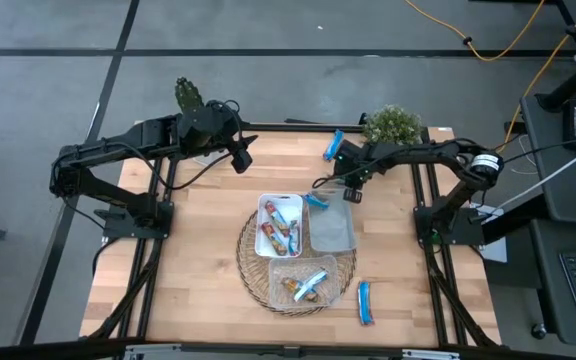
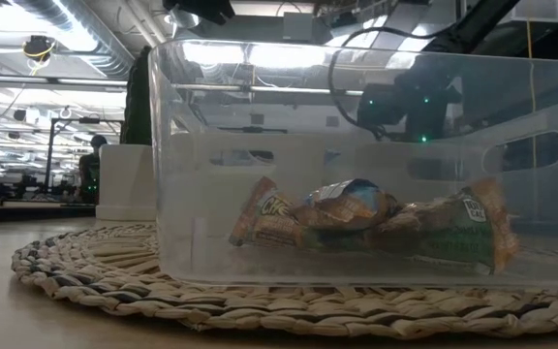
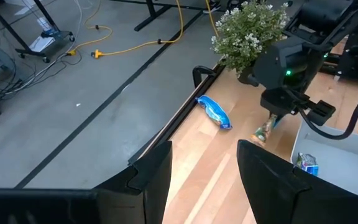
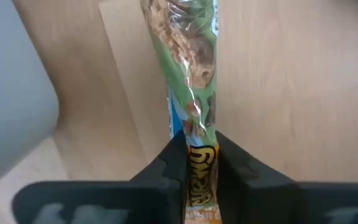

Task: Pick and place Granola Bars by type
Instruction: Put the orange granola bar into the transparent bin

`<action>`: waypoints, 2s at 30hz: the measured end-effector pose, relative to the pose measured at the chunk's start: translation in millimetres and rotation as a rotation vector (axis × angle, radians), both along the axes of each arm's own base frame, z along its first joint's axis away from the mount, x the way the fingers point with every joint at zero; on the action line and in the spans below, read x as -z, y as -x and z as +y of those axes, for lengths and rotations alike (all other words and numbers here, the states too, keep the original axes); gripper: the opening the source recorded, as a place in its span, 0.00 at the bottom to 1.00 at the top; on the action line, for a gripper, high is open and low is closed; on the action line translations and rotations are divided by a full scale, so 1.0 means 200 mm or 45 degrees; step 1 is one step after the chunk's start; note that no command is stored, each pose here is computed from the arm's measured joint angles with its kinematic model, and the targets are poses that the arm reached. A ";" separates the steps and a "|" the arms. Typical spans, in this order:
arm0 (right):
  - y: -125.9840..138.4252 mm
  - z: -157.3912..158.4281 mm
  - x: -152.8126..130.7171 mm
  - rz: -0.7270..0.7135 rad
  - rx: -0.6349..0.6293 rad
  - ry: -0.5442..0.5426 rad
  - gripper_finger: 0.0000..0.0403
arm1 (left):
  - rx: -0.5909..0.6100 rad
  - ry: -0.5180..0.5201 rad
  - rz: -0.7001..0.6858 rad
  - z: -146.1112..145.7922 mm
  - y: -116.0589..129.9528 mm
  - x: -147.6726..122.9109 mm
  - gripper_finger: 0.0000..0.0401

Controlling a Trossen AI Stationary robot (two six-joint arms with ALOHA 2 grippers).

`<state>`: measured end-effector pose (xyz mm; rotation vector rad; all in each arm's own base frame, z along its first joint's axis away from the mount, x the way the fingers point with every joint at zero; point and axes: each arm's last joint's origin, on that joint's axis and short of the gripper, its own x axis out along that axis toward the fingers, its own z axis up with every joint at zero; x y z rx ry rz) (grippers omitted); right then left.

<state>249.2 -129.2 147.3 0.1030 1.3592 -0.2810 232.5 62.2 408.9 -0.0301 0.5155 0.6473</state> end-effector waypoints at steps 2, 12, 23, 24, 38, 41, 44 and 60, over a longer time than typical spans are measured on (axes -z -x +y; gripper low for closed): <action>-0.01 0.00 -0.01 -0.005 0.017 -0.002 0.12 | 0.000 0.001 -0.001 0.00 0.00 0.00 0.43; -0.04 -0.05 -0.23 0.086 0.147 0.227 0.11 | -0.006 0.015 -0.011 0.00 0.00 0.00 0.43; 0.01 0.07 -0.86 -0.480 0.149 0.311 0.11 | 0.004 -0.001 0.005 0.00 0.00 0.00 0.43; 0.02 0.10 -0.92 -0.542 0.116 0.300 0.10 | 0.007 -0.006 0.010 0.00 0.00 0.00 0.43; 0.34 0.59 -1.41 -1.264 -0.209 0.027 0.10 | 0.028 0.007 0.026 0.00 0.00 0.01 0.43; 0.34 0.65 -1.43 -1.319 -0.263 -0.020 0.10 | 0.037 0.012 0.025 0.00 0.00 0.01 0.43; 0.29 0.72 -1.44 -1.379 -0.350 -0.064 0.10 | 0.039 0.015 0.032 0.00 0.00 0.01 0.43; -0.17 1.11 -1.54 -1.256 -0.635 -0.226 0.10 | 0.050 0.037 0.097 -0.01 0.02 0.03 0.43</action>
